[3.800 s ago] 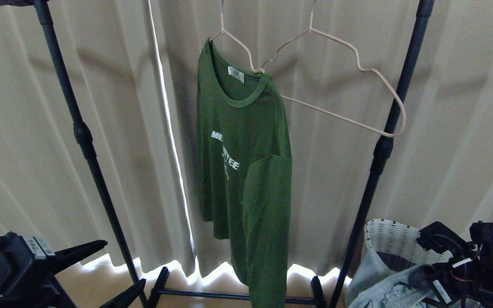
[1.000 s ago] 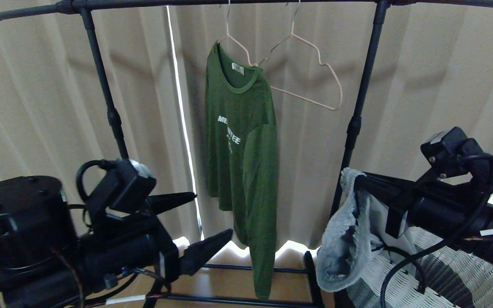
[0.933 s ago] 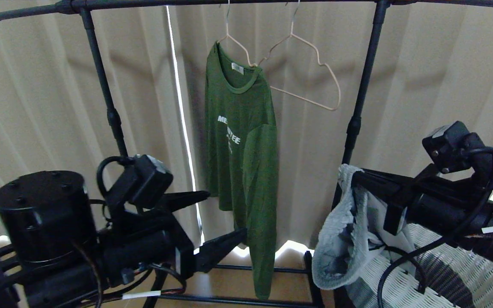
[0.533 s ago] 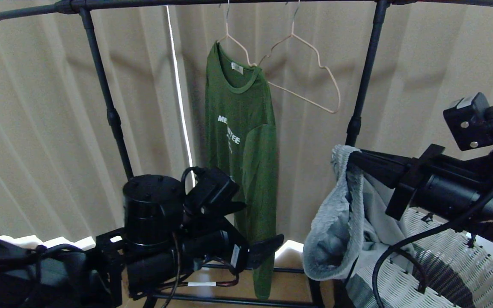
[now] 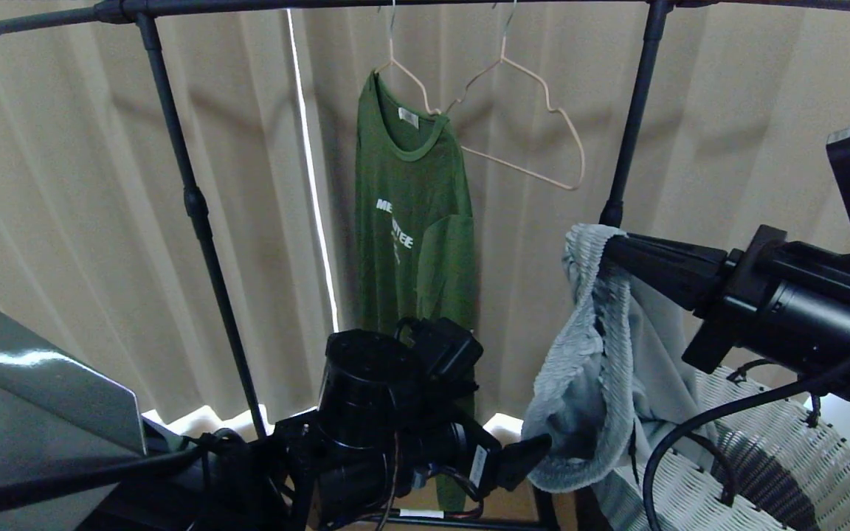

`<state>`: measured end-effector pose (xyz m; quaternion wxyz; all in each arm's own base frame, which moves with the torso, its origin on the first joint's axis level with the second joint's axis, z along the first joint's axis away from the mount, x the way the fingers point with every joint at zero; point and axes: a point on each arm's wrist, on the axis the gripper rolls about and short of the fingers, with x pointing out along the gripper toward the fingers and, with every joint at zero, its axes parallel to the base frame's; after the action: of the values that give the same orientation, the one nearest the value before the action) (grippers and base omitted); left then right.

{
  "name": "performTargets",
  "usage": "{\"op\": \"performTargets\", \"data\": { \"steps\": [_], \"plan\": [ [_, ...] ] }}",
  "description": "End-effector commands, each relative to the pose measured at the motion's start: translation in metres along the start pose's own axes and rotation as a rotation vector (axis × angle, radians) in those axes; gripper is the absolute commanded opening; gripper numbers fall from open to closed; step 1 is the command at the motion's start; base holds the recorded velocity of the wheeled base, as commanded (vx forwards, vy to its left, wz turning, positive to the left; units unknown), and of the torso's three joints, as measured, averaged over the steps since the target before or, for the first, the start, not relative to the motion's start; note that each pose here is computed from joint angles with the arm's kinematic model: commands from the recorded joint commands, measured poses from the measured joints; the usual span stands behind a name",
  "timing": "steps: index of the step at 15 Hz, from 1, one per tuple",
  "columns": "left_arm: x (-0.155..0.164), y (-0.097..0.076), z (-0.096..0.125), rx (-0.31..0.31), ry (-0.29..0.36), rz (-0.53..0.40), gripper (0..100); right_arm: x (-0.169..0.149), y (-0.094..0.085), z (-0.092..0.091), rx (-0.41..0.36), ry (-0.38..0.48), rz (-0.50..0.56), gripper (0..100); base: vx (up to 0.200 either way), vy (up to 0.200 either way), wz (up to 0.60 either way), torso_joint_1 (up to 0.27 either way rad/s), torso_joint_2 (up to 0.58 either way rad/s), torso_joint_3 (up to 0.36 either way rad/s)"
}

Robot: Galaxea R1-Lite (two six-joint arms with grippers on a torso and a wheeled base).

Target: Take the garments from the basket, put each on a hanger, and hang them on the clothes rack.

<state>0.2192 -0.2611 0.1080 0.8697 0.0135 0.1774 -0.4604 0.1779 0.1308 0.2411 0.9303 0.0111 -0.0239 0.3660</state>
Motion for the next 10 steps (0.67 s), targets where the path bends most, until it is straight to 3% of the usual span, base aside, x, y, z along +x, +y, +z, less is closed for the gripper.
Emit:
{"op": "performTargets", "data": {
  "steps": [1, 5, 7, 8, 10],
  "plan": [
    [0.008, -0.003, -0.009, -0.002, 0.031, -0.007, 100, 0.000, 0.001, 0.001, 0.003, -0.004, 0.019, 0, 0.000, 0.000, 0.00, 0.000, 0.00, 0.000],
    [0.032, 0.008, -0.034, -0.008, 0.093, 0.145, 100, -0.002, 0.002, 0.012, 0.013, -0.050, 0.062, 0, 0.000, 0.000, 0.00, 0.000, 0.00, 0.000],
    [0.032, 0.008, -0.034, -0.008, 0.090, 0.154, 100, -0.003, 0.003, 0.018, 0.019, -0.070, 0.065, 0, 0.000, 0.000, 0.00, 0.000, 0.00, 0.000],
    [0.030, 0.008, -0.036, -0.007, 0.099, 0.155, 0, -0.002, 0.003, 0.021, 0.020, -0.081, 0.066, 0, 0.000, 0.000, 0.00, 0.000, 0.00, 0.000],
    [0.020, 0.007, -0.038, -0.003, 0.112, 0.154, 0, -0.002, 0.002, 0.022, 0.020, -0.081, 0.061, 0, 0.000, 0.000, 0.00, 0.000, 0.00, 0.000]
  ]
}}
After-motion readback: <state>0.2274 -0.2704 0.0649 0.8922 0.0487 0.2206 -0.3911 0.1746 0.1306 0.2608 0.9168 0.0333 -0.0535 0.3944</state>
